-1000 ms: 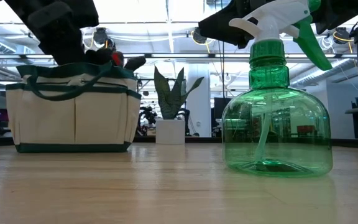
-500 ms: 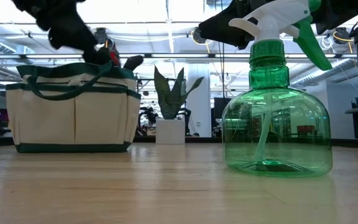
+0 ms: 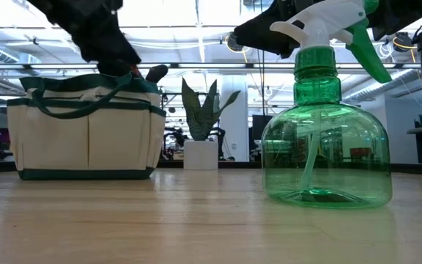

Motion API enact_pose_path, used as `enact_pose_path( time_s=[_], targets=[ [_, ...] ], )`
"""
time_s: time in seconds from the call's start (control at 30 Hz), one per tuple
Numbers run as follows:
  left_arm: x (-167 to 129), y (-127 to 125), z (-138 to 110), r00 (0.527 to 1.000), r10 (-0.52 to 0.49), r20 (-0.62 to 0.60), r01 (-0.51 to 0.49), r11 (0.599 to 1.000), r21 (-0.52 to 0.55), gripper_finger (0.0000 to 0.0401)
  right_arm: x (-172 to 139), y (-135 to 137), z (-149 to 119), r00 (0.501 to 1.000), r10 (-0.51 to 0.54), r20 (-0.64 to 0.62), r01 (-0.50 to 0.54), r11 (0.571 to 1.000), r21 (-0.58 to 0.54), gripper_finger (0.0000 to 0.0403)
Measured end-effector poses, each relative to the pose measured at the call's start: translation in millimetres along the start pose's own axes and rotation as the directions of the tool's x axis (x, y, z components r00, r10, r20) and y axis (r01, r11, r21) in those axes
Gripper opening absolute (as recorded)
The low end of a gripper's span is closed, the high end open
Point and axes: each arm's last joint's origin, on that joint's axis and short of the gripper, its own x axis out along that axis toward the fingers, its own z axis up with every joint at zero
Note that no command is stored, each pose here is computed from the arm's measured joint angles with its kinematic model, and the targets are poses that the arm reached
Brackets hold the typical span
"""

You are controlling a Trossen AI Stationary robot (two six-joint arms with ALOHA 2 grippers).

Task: Pick & Place Garden tools in Gardening bag
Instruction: Put the red gloves into the white gardening bag

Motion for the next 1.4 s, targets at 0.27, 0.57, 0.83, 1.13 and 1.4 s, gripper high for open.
enact_pose_path(
  time_s=[0.27, 0.57, 0.83, 1.13, 1.4],
  targets=[
    [12, 0, -4, 0.998, -0.023, -0.059, 0.023, 1.000, -0.011, 0.0124, 0, 0, 0, 1.000, 0.000, 0.000, 0.000, 1.000, 0.000, 0.0167],
    [11, 0, -4, 0.997, -0.036, -0.066, 0.036, 0.999, -0.007, 0.0011, 0, 0, 0, 1.000, 0.000, 0.000, 0.000, 1.000, 0.000, 0.0167],
    [10, 1, -8, 0.994, -0.024, -0.105, 0.023, 1.000, -0.013, 0.0007, 0, 0, 0, 1.000, 0.000, 0.000, 0.000, 1.000, 0.000, 0.0167],
    [1, 1, -15, 0.987, -0.027, -0.156, 0.020, 0.999, -0.050, 0.0005, 0, 0, 0, 1.000, 0.000, -0.001, 0.000, 1.000, 0.000, 0.0167],
    [-22, 3, -18, 0.983, -0.066, -0.170, 0.051, 0.995, -0.091, 0.0003, 0, 0, -1, 1.000, 0.000, -0.008, 0.000, 1.000, -0.003, 0.0167]
  ],
)
